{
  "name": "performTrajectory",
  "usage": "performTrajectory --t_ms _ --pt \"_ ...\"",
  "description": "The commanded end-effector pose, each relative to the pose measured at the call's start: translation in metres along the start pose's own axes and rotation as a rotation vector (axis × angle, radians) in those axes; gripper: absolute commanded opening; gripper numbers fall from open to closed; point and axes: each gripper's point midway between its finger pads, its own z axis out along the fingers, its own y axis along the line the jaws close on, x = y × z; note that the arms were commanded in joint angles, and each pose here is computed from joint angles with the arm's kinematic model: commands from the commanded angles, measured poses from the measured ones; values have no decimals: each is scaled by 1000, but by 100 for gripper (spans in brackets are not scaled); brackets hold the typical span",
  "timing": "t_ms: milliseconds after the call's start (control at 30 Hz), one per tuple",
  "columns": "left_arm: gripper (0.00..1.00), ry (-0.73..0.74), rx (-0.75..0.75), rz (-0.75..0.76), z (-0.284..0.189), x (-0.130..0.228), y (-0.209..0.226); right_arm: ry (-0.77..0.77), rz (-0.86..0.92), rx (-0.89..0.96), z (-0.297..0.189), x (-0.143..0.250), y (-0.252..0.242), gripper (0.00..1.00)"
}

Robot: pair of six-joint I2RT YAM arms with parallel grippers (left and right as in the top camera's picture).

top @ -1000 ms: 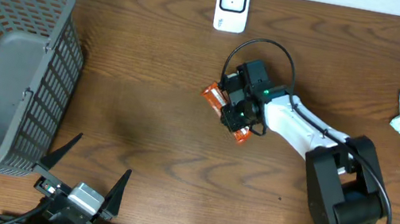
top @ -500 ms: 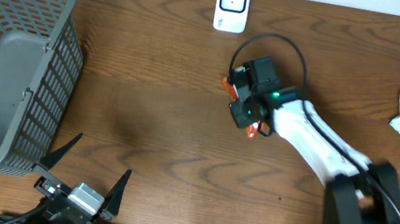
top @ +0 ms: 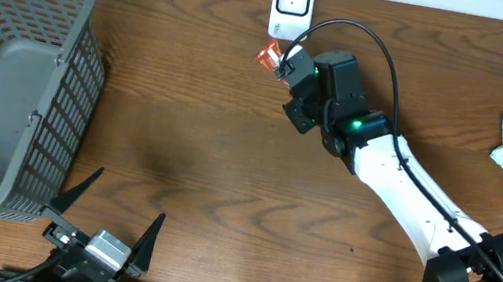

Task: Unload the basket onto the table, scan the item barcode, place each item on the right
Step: 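Carry the red bar up to the scanner window with the right gripper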

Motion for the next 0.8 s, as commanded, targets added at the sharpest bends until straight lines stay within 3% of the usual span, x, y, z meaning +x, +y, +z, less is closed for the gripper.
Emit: performTrajectory --t_ms 0,133,300,400,533,667,767 --pt "98 -6 0 12 -1 0 0 -139 213 -305 -5 -22 22 1" --pt "98 -6 0 12 -1 0 0 -298 479 -506 -18 -59 11 1" --pt "98 -6 0 12 -1 0 0 -365 855 -632 -2 -75 -20 1" --pt "98 -6 0 12 -1 0 0 -446 895 -809 2 -95 -24 1" --pt "98 -6 0 12 -1 0 0 -365 1081 -899 56 -93 -37 1" --pt "98 -6 0 12 -1 0 0 -405 994 -1043 66 -113 -39 1" --pt "98 -6 0 12 -1 0 0 -374 1060 -1073 84 -112 -53 1"
